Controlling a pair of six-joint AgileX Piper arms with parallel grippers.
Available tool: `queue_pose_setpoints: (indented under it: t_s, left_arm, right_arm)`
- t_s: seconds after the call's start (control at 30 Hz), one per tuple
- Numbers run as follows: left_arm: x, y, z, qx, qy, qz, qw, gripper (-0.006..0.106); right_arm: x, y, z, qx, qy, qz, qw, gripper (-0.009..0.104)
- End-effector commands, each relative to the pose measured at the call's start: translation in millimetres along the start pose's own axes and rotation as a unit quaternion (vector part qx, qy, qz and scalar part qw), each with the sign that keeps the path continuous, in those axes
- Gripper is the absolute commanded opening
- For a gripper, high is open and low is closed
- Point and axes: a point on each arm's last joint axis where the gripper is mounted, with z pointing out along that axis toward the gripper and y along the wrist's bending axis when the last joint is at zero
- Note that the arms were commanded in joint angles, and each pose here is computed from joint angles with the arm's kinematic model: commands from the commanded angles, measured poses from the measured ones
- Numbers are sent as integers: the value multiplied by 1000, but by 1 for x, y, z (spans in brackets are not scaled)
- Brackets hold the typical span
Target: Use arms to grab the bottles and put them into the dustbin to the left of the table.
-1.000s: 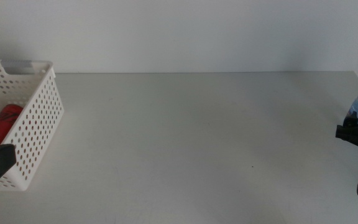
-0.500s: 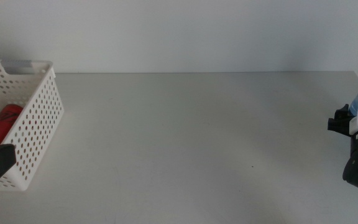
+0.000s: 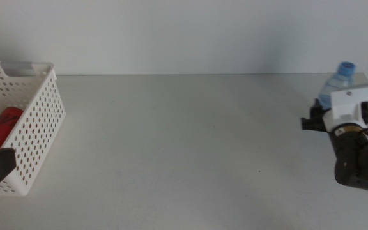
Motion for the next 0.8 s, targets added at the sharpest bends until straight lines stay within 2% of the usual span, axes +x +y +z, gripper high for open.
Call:
queue_pose_setpoints:
  t_s: [0.0, 0.07, 0.2, 0.33, 0.4, 0.57, 0.77]
  left_arm:
    - [-13, -1, -3, 4, -45, -5, 999, 93]
    - [-13, -1, -3, 4, -45, -5, 999, 93]
    - [-13, -1, -3, 4, -45, -5, 999, 93]
    - [-13, -1, -3, 4, -45, -5, 999, 93]
    - [-13, -1, -3, 4, -45, -5, 999, 93]
    - [-13, -1, -3, 4, -45, -5, 999, 93]
    - [-13, -1, -3, 4, -45, -5, 999, 93]
  right_arm:
    - [-80, 25, -9, -89, -172, 15, 981, -1]
    - [-105, 55, -14, -180, -170, 28, 968, -1]
    - [-154, 120, -29, -344, -186, 43, 919, -1]
    - [-171, 178, -46, -446, -204, 55, 870, -1]
    - [-172, 203, -51, -474, -206, 62, 854, -1]
    - [-166, 245, -61, -504, -210, 61, 835, -1]
    - [-147, 265, -65, -506, -197, 51, 838, -1]
